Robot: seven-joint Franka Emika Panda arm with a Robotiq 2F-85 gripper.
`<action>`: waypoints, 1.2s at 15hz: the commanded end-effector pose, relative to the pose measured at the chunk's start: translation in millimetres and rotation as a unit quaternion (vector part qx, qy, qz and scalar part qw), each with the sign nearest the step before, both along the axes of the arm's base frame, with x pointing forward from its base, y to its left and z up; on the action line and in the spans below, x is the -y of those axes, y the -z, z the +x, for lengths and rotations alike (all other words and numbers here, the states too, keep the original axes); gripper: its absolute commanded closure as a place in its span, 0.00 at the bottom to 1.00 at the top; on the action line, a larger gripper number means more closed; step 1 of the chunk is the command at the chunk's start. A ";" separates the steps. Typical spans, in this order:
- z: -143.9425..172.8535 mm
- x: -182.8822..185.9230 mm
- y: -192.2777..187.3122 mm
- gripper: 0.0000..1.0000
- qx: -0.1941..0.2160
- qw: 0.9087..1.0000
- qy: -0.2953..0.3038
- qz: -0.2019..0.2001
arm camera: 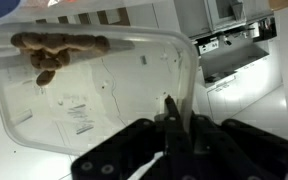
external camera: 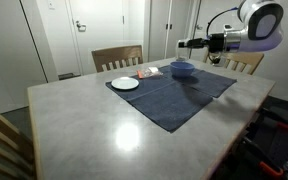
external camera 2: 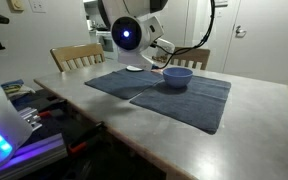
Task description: Pour the contents in the container into the bowl.
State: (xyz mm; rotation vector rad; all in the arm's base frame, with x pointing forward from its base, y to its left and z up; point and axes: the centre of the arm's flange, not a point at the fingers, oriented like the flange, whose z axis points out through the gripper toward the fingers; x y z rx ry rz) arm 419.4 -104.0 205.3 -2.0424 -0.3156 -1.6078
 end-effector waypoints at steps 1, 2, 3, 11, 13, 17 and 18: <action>-4.5 2.7 4.0 0.98 0.025 1.000 0.008 -0.009; -4.6 2.9 4.0 0.98 0.026 1.000 0.008 -0.009; -4.6 3.0 3.9 0.98 0.027 1.000 0.008 -0.010; -4.6 2.9 3.7 0.98 0.030 0.999 0.007 -0.011; -4.6 2.8 3.7 0.98 0.030 0.999 0.007 -0.011; -4.6 2.7 3.6 0.98 0.031 0.999 0.007 -0.010; -4.5 2.6 3.5 0.98 0.031 0.999 0.006 -0.010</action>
